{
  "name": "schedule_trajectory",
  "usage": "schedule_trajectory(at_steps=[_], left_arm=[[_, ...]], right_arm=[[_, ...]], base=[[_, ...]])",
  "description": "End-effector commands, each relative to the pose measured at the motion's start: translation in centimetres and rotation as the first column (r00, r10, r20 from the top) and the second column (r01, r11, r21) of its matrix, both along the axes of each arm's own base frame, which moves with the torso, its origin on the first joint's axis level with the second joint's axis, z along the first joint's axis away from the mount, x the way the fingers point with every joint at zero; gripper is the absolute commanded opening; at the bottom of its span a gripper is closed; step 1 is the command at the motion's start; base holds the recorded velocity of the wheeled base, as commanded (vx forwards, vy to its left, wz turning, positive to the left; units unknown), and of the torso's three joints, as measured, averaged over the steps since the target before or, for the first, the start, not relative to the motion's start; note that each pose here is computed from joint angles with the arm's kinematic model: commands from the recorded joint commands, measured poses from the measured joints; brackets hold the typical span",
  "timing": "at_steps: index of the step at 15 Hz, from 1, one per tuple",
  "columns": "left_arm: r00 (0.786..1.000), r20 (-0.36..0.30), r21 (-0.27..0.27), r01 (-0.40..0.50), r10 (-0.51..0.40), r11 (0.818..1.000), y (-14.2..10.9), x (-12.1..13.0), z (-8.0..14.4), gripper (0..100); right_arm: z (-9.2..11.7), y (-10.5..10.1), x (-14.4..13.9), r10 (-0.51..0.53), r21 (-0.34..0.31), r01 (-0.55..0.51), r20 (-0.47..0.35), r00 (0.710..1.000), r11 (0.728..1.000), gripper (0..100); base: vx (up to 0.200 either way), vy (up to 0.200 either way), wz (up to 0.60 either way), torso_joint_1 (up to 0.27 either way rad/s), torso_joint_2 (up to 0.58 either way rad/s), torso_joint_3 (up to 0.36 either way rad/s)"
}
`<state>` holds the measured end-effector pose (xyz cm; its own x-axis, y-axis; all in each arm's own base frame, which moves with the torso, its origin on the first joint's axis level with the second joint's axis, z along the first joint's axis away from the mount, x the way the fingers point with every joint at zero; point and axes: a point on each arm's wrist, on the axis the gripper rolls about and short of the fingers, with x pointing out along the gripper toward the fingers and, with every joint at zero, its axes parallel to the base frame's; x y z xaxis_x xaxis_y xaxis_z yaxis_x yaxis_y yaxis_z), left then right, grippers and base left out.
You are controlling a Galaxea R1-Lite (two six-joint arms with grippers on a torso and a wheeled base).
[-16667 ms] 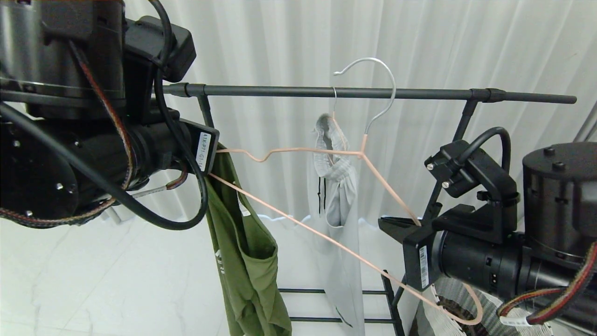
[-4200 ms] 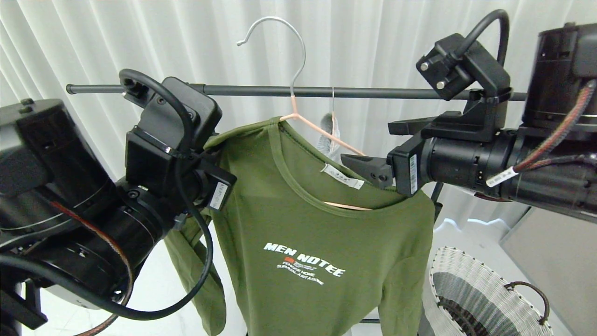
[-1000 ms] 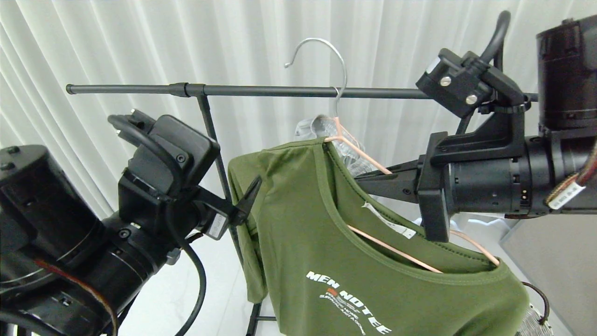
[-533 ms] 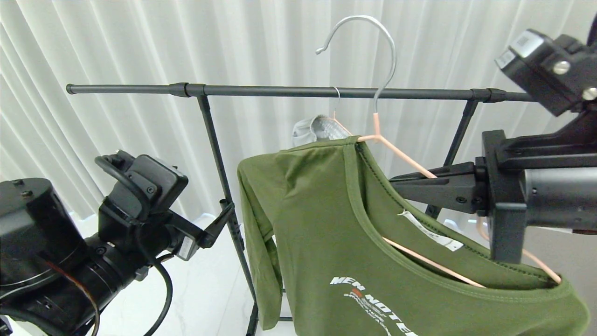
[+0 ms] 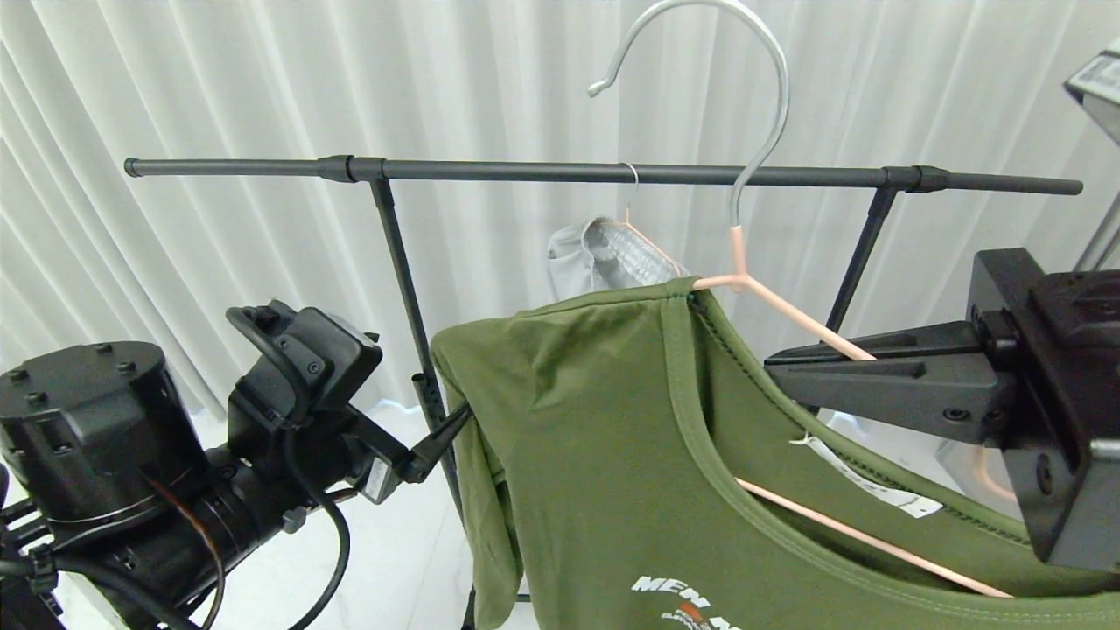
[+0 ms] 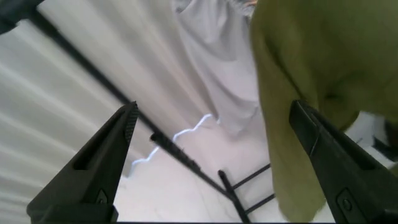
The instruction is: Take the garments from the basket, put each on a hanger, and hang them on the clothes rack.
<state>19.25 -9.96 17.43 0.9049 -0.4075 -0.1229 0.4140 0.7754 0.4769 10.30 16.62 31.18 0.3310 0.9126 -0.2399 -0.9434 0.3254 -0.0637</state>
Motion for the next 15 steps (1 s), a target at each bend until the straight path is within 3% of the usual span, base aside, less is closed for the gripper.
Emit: schedule_trajectory(at_steps=[1,6,8,9,11,14,15], left_arm=[[1.0,-0.005,0.002,0.007,-0.007,1.0,-0.2,0.3,-0.1,0],[1.0,-0.023,0.01,-0.014,0.014,1.0,0.0,0.8,-0.5,0],[0.997,-0.033,0.018,-0.075,0.076,0.997,1.2,1.3,-0.8,0],[0.986,-0.043,0.037,-0.159,0.161,0.987,2.8,1.9,-1.2,0],[0.974,-0.056,0.048,-0.218,0.221,0.975,4.2,1.9,-1.7,0],[0.977,-0.044,0.043,-0.208,0.21,0.977,4.2,1.4,-1.4,0],[0.978,-0.044,0.045,-0.202,0.204,0.978,4.1,1.3,-1.5,100]], right_arm=[[0.0,0.0,-0.1,0.005,0.0,-0.005,0.0,1.0,1.0,0],[0.0,0.1,0.0,0.002,0.001,-0.002,0.001,1.0,1.0,0],[0.2,-0.1,0.0,-0.003,0.008,0.002,0.006,1.0,1.0,0],[0.3,-0.2,0.0,-0.009,0.011,0.009,0.005,1.0,1.0,0],[0.3,-0.3,0.1,-0.017,0.015,0.017,0.007,1.0,1.0,0],[0.3,-0.3,0.2,-0.026,0.012,0.026,0.007,1.0,1.0,0],[0.2,-0.3,0.2,-0.026,0.01,0.026,0.006,1.0,1.0,0]], base=[[0.0,0.0,0.0,0.0,0.0,0.0],[0.0,0.0,0.0,0.0,0.0,0.0],[0.0,0.0,0.0,0.0,0.0,0.0],[0.0,0.0,0.0,0.0,0.0,0.0],[0.0,0.0,0.0,0.0,0.0,0.0],[0.0,0.0,0.0,0.0,0.0,0.0],[0.0,0.0,0.0,0.0,0.0,0.0]])
